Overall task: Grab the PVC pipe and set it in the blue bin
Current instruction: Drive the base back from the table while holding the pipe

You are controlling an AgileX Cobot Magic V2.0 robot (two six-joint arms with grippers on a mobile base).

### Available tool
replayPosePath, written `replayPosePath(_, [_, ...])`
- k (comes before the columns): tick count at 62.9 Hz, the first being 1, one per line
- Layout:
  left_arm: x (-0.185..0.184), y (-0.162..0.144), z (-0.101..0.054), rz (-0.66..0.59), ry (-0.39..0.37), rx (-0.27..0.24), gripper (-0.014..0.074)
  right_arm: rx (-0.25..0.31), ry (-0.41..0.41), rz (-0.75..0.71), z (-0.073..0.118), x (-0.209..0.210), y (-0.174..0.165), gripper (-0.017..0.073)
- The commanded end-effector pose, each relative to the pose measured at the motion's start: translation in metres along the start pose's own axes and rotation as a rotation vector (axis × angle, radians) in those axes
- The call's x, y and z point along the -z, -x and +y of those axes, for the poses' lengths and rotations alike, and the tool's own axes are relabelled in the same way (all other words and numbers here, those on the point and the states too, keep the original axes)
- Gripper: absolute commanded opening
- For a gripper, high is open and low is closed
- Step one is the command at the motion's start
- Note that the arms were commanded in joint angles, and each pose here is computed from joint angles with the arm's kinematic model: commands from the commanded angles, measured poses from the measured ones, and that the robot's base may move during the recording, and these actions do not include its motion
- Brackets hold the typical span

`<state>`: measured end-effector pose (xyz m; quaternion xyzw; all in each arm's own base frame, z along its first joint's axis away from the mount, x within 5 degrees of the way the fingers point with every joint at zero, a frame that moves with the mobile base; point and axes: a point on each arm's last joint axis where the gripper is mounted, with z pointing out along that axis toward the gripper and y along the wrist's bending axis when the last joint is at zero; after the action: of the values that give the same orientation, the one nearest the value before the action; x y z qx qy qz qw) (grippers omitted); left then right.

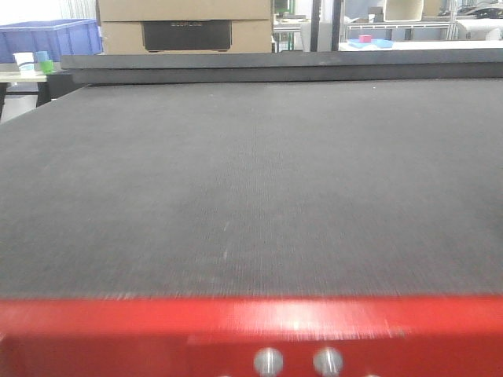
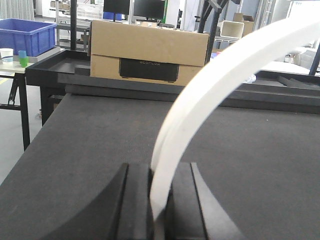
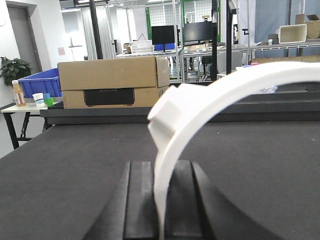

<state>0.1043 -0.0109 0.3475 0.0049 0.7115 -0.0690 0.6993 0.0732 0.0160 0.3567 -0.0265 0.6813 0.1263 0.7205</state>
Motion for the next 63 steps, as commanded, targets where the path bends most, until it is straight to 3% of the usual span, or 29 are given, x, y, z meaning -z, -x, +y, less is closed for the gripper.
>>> replayPosePath(1, [0.0014,0.0039,0.0002,-0.034,0.002,0.008,-0.0111,0.016,0.002,-0.032,0.0002,0.0013,0.0026,-0.0168])
replayPosePath(63, [0.0014,0.0041,0.0002,-0.037,0.002,0.008,-0.0111,0.016,0.002,-0.032,0.0002,0.0013,0.0026,-0.0168])
